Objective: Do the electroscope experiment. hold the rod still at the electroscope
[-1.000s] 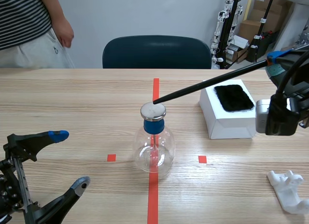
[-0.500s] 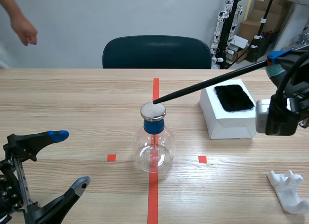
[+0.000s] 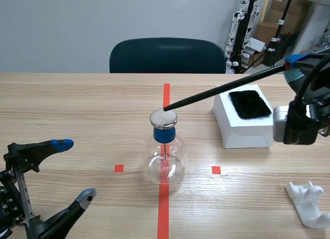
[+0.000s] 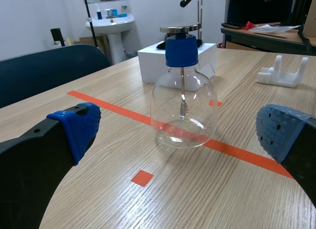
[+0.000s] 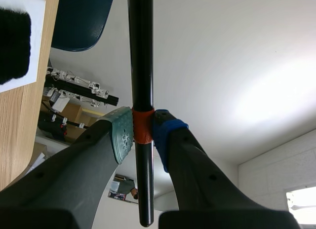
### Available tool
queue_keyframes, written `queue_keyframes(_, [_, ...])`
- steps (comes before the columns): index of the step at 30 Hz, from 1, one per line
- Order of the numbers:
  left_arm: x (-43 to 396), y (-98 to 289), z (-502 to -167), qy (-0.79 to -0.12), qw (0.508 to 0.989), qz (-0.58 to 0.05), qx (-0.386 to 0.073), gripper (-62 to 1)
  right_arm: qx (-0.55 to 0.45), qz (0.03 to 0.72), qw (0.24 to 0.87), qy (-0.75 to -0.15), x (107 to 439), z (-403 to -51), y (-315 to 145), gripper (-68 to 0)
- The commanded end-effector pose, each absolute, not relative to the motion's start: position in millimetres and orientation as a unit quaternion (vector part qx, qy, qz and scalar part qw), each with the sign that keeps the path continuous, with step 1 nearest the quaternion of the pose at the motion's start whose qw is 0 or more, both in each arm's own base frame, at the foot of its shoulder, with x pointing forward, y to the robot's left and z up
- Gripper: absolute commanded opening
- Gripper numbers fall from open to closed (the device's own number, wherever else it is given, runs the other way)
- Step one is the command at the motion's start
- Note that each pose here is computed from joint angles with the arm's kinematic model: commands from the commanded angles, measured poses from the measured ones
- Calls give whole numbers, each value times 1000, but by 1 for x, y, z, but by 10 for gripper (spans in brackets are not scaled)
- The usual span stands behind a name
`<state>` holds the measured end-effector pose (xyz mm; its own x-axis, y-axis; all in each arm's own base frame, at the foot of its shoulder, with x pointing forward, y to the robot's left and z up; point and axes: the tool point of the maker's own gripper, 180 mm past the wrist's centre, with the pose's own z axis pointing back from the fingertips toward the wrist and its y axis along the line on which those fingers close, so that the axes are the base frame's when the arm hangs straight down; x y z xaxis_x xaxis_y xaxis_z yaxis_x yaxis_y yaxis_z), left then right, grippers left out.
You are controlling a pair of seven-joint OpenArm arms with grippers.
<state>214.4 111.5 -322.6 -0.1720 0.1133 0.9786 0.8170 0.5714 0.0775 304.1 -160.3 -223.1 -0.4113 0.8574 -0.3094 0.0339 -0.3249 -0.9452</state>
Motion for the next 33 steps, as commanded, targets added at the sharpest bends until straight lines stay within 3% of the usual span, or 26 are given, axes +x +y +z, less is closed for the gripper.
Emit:
queue_keyframes(1, [218, 115, -312, -708, 535, -318, -334, 14, -465, 663, 290, -509, 309, -206, -159, -669])
queue_keyframes(17, [218, 115, -312, -708, 535, -318, -334, 14, -448, 622, 327, -552, 287, -170, -176, -669])
queue_keyframes(33, [218, 115, -312, -708, 535, -318, -334, 14, -428, 570, 367, -598, 183, -166, -163, -669])
